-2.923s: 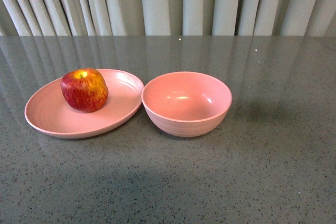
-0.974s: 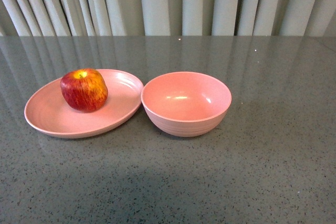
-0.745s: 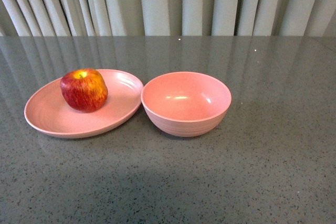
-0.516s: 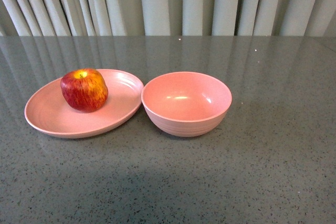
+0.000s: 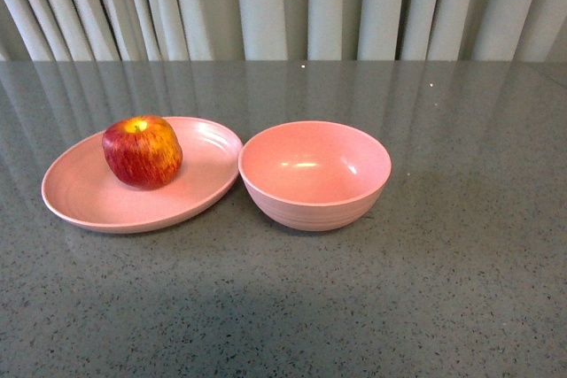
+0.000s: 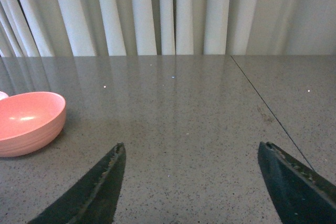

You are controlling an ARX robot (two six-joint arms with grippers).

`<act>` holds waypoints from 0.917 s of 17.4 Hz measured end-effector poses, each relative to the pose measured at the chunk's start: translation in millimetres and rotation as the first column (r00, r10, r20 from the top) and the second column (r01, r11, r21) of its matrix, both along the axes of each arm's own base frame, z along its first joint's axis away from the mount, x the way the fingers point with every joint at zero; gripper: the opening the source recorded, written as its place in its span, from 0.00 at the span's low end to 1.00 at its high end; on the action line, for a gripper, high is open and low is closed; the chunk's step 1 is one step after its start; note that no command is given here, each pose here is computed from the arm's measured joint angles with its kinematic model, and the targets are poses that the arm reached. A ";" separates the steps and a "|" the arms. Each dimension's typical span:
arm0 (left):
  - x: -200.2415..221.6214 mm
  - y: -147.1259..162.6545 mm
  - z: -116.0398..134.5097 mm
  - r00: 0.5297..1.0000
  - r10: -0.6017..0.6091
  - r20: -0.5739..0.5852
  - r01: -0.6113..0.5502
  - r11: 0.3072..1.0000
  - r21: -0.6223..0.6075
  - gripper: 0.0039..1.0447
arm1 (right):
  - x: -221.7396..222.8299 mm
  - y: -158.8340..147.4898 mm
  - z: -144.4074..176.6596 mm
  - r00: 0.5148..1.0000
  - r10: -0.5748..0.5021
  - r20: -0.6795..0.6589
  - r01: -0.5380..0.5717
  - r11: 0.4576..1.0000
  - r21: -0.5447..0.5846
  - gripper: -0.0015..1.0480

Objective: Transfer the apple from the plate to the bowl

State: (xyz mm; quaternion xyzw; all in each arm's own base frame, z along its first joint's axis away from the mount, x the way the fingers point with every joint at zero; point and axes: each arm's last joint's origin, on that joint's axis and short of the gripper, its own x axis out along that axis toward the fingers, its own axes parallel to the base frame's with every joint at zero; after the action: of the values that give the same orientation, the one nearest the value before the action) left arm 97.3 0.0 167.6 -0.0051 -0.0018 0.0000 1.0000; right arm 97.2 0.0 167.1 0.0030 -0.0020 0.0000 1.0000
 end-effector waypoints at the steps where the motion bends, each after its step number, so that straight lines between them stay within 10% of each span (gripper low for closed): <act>1: 0.0 0.0 0.0 1.000 0.000 0.000 0.000 1.000 0.000 0.94 | 0.0 0.0 0.0 1.000 0.000 0.000 0.000 1.000 0.000 0.82; 3: 0.0 0.0 0.0 1.000 0.000 0.000 0.000 1.000 0.000 0.94 | 0.0 0.0 0.0 1.000 0.000 0.000 0.000 1.000 0.000 0.95; 12: 0.0 0.0 0.0 1.000 0.000 0.000 0.000 1.000 0.000 0.94 | 0.0 0.0 0.0 1.000 0.000 0.000 0.000 1.000 0.000 0.94; 14: 0.6 -3.1 -2.3 0.955 0.076 -0.287 -0.081 0.997 -0.005 0.94 | 0.0 0.0 0.0 1.000 0.000 0.000 0.000 1.000 -0.001 0.94; 16: 1.4 -8.4 3.2 0.944 0.084 -0.320 -0.089 0.996 -0.001 0.94 | 0.0 0.0 0.0 1.000 0.000 0.000 0.000 1.000 0.000 0.94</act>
State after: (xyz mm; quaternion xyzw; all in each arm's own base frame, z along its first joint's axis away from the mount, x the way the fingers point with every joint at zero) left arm 98.6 -8.4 170.8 -0.0124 0.1600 0.0447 0.9860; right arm 97.2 0.0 167.1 0.0030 -0.0018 0.0002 1.0000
